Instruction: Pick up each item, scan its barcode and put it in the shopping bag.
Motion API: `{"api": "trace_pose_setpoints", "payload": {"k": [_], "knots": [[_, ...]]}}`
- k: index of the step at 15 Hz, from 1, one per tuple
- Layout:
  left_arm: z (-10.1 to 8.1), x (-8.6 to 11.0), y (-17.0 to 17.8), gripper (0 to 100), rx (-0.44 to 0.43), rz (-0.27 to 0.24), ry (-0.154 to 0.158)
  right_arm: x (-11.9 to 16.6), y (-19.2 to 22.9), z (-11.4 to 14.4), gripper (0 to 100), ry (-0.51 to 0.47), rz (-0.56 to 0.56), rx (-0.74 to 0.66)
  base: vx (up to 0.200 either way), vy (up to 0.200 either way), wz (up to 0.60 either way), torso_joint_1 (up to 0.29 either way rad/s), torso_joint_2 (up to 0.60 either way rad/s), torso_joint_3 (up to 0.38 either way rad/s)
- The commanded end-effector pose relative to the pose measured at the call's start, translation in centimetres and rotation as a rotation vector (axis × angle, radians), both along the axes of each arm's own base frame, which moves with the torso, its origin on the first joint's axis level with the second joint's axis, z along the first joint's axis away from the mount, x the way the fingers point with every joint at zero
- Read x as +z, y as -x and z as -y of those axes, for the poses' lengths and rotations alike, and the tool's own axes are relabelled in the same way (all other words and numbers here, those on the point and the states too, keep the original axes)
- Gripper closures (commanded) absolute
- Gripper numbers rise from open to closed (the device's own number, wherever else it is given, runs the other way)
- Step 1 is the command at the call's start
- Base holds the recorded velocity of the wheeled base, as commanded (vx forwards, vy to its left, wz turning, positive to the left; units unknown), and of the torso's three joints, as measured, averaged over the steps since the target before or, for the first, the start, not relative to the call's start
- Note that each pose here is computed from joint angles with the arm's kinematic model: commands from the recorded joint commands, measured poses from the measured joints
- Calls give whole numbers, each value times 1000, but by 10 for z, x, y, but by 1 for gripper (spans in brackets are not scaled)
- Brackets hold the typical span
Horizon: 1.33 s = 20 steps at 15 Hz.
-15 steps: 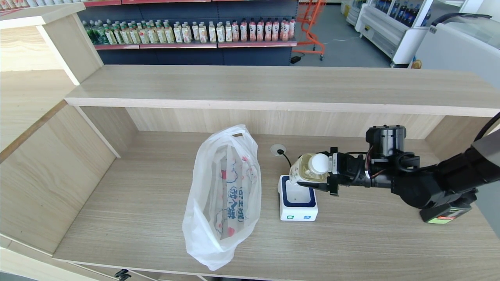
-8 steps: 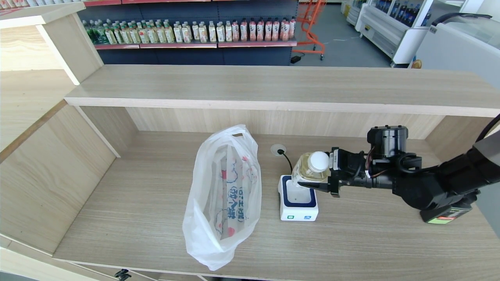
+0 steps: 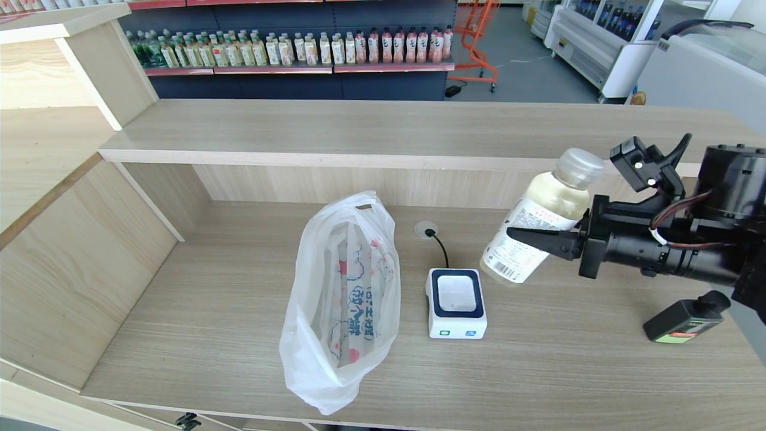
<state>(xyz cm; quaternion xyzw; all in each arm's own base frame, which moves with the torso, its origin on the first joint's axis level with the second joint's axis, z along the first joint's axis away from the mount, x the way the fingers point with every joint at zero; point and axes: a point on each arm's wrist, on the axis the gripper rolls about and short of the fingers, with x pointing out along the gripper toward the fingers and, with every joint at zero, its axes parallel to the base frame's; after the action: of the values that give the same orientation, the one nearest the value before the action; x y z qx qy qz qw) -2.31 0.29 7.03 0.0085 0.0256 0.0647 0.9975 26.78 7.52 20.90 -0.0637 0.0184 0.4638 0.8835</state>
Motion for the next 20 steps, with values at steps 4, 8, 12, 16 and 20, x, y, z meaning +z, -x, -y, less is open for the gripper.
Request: {"api": "trace_pose_setpoints", "payload": {"k": [4, 8, 12, 16, 20], "knots": [[0, 0, 0, 0, 1, 0, 0, -5, 23, 3, 100, -43, -84, -5, 0, 0, 0, 0, 0, 0], [0, 0, 0, 0, 1, 0, -2, -6, 23, 3, 100, -67, -123, -8, 0, 0, 0, 0, 0, 0], [0, 0, 0, 0, 1, -2, 2, -10, 20, -2, 100, -73, -153, 2, -50, 50, 0, 1, -1, 2], [0, 0, 0, 0, 1, 0, 0, -14, 18, -17, 100, -107, -232, 43, -100, 100, 0, 6, 0, 2], [0, 0, 0, 0, 1, 0, 0, -20, -3, -35, 100, -129, -294, 14, 0, 0, 0, 0, 0, 0]]}}
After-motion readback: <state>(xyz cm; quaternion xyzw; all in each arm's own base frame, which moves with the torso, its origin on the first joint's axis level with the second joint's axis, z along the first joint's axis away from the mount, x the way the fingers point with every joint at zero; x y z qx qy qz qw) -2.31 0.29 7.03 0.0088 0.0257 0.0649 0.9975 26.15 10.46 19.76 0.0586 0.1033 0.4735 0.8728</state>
